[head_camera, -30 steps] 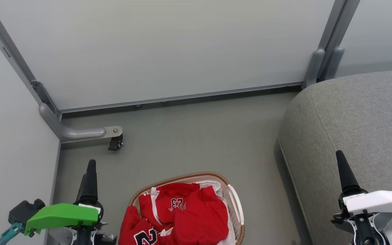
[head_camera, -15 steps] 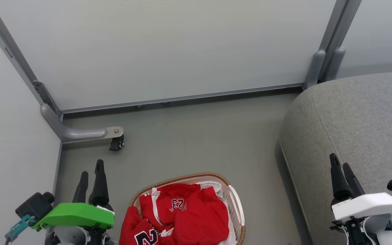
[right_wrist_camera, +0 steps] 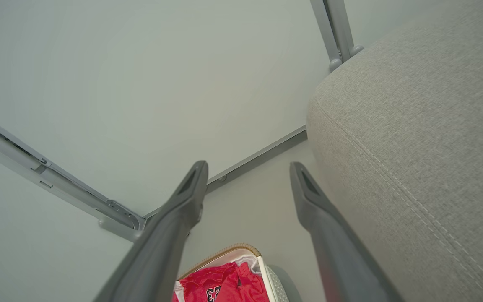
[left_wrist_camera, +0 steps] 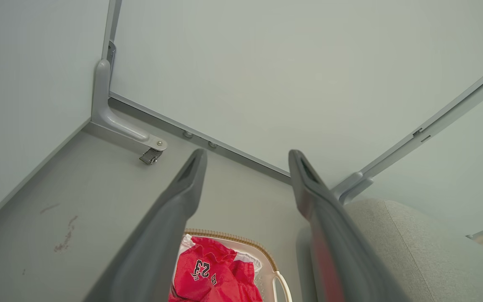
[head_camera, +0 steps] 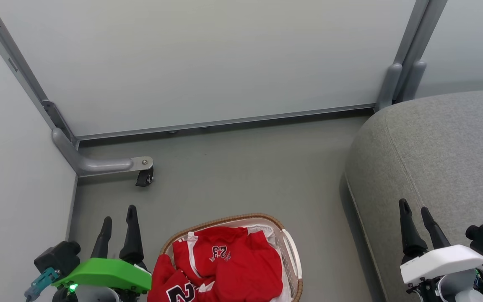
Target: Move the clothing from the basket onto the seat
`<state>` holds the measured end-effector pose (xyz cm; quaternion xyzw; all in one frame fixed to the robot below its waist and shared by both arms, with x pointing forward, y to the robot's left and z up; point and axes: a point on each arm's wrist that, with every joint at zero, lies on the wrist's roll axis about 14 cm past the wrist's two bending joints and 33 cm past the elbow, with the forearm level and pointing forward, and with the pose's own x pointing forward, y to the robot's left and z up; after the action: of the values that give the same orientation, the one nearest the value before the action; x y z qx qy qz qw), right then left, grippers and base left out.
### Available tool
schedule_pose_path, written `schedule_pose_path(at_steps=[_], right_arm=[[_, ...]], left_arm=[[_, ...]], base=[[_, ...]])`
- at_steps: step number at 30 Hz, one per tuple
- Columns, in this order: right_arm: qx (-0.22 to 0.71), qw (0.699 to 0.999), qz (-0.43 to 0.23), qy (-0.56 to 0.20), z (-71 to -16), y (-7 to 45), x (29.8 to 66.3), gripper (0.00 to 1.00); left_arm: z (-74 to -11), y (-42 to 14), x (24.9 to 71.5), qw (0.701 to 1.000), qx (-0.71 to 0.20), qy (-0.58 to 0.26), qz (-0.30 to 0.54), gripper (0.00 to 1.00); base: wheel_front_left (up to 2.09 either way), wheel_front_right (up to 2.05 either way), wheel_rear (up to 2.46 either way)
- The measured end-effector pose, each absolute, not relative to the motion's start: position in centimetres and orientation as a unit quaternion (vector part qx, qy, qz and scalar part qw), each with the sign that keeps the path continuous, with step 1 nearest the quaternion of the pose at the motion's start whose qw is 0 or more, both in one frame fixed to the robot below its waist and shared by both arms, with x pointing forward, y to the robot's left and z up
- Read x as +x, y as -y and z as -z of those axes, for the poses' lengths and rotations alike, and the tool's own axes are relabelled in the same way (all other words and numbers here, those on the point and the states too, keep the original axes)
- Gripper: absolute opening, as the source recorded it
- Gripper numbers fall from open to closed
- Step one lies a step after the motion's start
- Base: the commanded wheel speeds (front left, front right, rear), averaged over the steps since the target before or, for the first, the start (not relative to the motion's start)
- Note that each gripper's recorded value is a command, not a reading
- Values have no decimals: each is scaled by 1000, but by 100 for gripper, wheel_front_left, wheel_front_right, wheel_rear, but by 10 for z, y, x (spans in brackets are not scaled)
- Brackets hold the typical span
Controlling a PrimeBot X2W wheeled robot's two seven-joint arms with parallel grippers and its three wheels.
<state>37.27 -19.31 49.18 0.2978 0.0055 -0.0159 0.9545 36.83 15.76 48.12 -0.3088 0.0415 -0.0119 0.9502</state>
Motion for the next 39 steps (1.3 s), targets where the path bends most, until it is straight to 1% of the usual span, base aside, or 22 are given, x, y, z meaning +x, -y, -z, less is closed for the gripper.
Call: schedule_pose_path(at_steps=[16,39], right_arm=[[208,978,2,-2,-492,188,370,100],[103,994,-23,10,-494,179,369,100]], left_arm=[[-470,-153,363,969,-240,-50,20,100],[-463,-148,358,987,-152,-47,35,100]], base=[[0,0,0],[0,0,0]])
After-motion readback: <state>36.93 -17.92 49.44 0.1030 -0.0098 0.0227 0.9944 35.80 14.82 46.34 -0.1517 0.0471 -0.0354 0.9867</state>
